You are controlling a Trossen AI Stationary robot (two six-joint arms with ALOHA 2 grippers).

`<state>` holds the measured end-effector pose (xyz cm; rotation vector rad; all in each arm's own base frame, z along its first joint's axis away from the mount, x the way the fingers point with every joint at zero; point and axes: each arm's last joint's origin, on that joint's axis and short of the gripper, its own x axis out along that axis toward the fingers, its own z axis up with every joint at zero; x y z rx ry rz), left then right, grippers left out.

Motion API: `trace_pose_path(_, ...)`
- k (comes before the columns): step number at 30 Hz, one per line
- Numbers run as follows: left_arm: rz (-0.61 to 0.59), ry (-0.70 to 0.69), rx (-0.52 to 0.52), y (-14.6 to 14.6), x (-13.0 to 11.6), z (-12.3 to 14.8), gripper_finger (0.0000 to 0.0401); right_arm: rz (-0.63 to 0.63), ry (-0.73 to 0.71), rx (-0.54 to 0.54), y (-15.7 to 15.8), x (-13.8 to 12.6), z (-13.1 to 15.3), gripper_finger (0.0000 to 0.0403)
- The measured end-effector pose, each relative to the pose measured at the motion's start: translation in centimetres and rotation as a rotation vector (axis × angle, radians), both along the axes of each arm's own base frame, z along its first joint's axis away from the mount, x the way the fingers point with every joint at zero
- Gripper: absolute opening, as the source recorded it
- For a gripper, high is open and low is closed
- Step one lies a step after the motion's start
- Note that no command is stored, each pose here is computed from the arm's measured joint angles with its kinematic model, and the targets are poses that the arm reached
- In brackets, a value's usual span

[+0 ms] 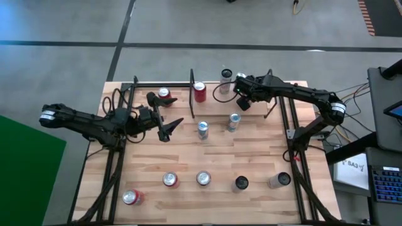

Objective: Place canned beverage on shelf
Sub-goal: Put the red soda can on the shelf

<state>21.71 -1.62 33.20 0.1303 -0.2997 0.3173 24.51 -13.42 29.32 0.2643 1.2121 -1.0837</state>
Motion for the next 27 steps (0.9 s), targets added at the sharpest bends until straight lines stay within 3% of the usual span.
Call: trace_pose_path(27,0.0,0.001,0.0,0.0,0.0,0.0,0.0359,0.057,-0.014,0.033,1.3,0.6,-0.6,0.0009)
